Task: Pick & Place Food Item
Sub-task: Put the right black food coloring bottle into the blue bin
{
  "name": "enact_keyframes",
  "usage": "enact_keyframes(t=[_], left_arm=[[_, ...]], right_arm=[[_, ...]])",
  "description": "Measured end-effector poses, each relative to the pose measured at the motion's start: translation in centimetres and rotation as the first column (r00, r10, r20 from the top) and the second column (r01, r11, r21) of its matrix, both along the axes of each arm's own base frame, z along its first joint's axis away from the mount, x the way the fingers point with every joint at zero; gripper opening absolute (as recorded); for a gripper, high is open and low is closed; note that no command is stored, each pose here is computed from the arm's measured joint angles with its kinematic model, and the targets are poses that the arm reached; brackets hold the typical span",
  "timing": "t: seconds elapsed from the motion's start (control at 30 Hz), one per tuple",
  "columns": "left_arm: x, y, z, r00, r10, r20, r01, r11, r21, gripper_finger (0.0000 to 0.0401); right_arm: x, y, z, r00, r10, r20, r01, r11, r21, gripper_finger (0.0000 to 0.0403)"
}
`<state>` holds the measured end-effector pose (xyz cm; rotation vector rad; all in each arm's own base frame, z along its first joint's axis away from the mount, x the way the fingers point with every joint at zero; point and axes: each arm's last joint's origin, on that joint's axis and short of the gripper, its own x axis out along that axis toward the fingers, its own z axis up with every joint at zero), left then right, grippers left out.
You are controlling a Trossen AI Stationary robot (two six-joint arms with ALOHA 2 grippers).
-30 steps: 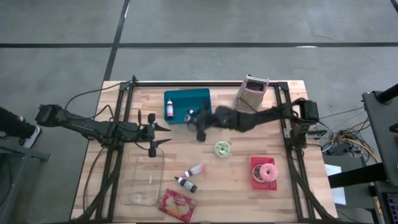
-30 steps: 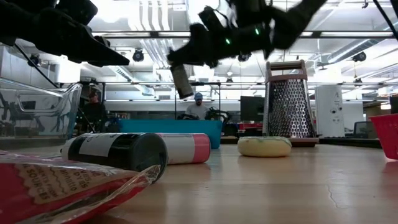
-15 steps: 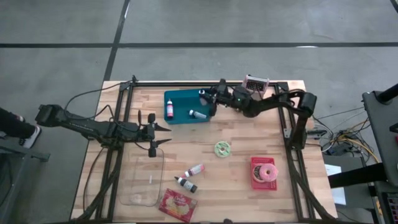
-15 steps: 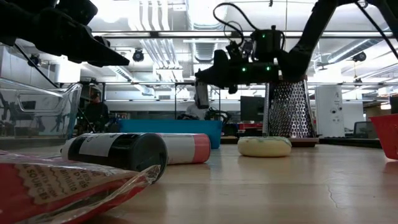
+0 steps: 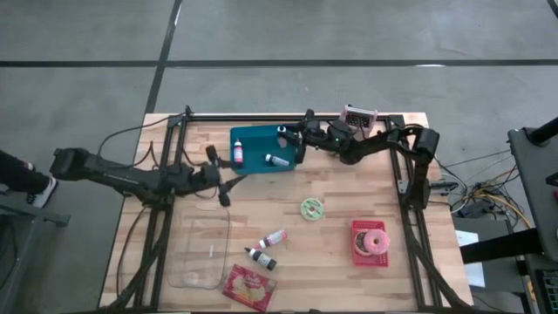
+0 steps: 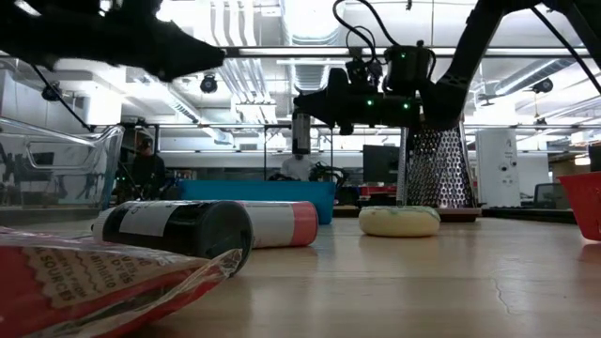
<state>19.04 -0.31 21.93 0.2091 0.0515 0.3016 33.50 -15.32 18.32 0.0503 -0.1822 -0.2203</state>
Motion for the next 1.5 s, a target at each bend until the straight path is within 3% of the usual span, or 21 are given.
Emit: enact_keyframes(t=[0.23,0.37,0.6,0.93,1.1,1.5], left_arm=[[1.8,5.5,-1.2,0.996,-0.072,0.044,0.076,0.990,-0.123,0.0188],[2.3,8.3,-1.2,0.995,-0.062,0.078,0.071,0.990,-0.120,0.0188],[4.6,10.5,-0.3,0.992,-0.106,0.075,0.115,0.985,-0.131,0.0188],[9.7,13.8,0.9,0.970,-0.130,-0.205,0.090,0.977,-0.194,0.0188],[9.9,14.0,2.8,0.947,-0.139,-0.289,0.091,0.981,-0.174,0.0188],[10.2,15.0,8.7,0.812,-0.179,-0.555,0.060,0.972,-0.227,0.0188]], right_arm=[[-0.2,0.4,-0.2,0.995,0.097,-0.010,-0.097,0.994,-0.049,0.0103],[-0.2,0.5,-0.3,0.993,0.117,-0.020,-0.118,0.991,-0.060,0.0103],[-0.2,0.4,-0.3,0.989,0.142,-0.030,-0.144,0.987,-0.077,0.0103],[-0.2,0.1,-0.6,0.988,0.145,-0.058,-0.148,0.987,-0.063,0.0103],[-0.3,0.0,-0.7,0.988,0.141,-0.067,-0.145,0.988,-0.055,0.0103],[-0.1,-0.4,-0.9,0.985,0.134,-0.112,-0.140,0.989,-0.044,0.0103]])
